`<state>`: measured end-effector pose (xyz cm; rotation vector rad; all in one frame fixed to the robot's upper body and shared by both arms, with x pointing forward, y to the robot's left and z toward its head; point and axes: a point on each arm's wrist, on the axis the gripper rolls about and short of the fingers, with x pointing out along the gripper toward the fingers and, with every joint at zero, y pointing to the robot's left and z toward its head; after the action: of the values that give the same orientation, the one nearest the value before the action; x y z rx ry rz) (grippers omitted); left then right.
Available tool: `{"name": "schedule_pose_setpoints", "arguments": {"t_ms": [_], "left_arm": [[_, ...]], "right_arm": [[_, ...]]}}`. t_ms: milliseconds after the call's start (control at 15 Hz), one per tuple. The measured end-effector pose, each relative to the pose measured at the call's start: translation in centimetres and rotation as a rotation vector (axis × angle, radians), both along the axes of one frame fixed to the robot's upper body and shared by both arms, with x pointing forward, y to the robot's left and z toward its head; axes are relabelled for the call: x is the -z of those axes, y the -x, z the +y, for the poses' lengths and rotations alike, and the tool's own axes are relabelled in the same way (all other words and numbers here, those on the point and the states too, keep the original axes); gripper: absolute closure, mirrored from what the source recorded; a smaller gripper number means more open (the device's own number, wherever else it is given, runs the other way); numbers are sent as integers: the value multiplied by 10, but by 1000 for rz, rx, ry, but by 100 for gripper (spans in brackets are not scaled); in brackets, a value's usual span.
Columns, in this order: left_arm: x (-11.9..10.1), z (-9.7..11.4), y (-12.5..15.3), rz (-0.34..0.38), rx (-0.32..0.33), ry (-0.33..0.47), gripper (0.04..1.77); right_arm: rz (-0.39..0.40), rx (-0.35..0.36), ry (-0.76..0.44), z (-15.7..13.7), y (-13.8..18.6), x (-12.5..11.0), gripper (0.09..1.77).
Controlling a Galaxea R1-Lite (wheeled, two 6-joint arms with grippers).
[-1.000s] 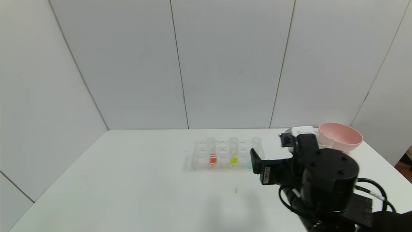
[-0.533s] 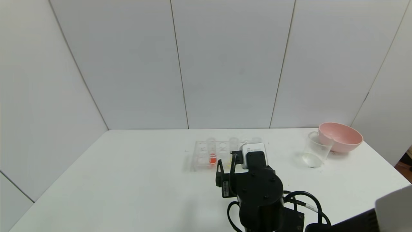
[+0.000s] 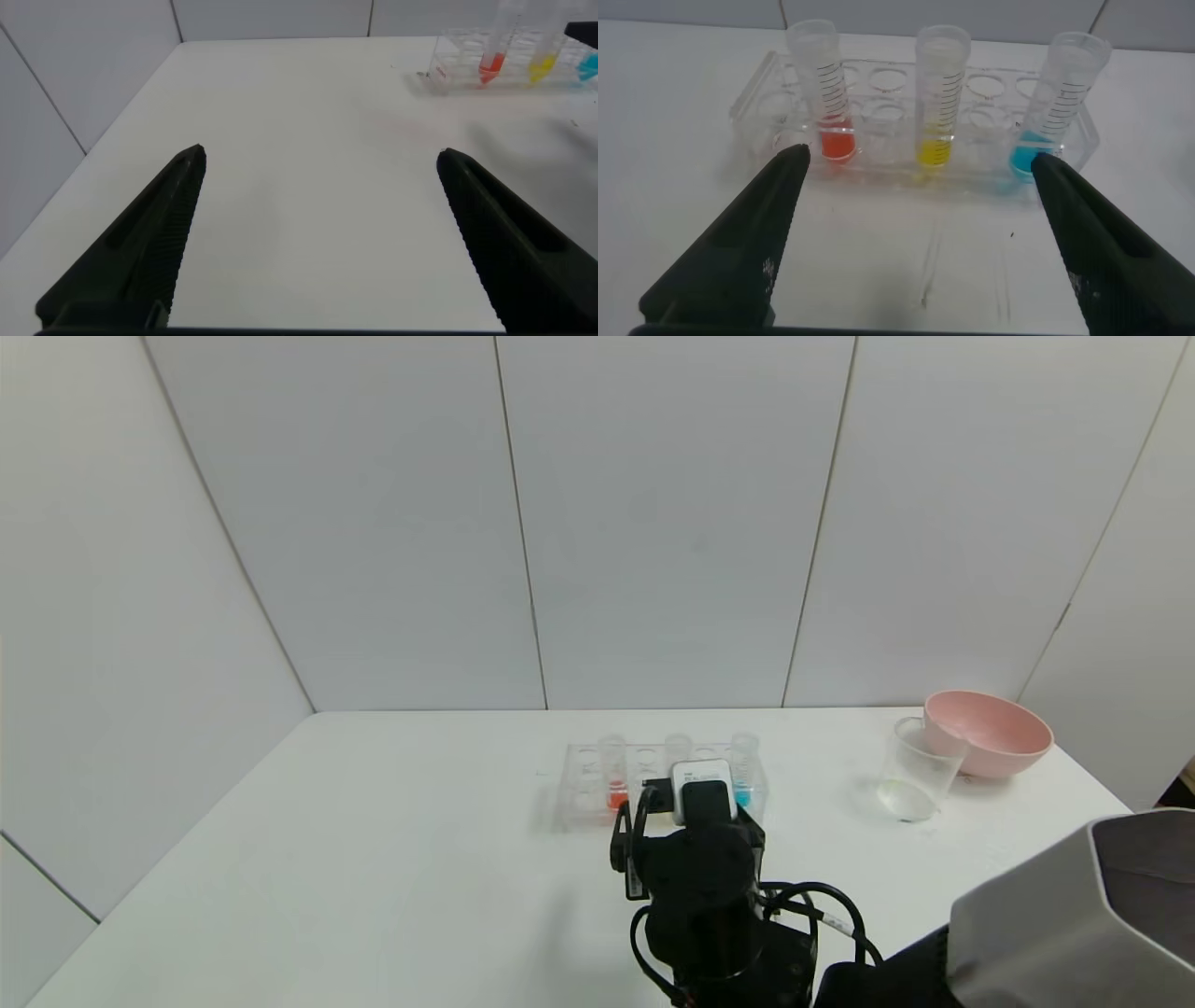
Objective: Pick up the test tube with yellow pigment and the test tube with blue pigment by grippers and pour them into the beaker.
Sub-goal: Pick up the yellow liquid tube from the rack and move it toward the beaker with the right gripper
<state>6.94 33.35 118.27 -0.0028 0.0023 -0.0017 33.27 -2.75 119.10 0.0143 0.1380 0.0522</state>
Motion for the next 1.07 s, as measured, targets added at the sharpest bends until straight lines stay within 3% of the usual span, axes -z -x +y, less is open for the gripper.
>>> {"name": "schedule_pose_setpoints", "arguments": {"t_ms": [600, 933, 1000, 1067], "left_arm": [[0, 0, 0, 0, 0, 0, 5], [0, 0, 0, 0, 0, 0, 5], [0, 0, 0, 0, 0, 0, 5], [0, 0, 0, 0, 0, 0, 5]], "right_arm": [[-11, 15, -1, -11, -64, 12, 15], [-8, 17, 0, -14, -73, 16, 15], [-10, 17, 0, -14, -74, 16, 20], [-12, 17, 0, -13, -74, 16, 40]]}}
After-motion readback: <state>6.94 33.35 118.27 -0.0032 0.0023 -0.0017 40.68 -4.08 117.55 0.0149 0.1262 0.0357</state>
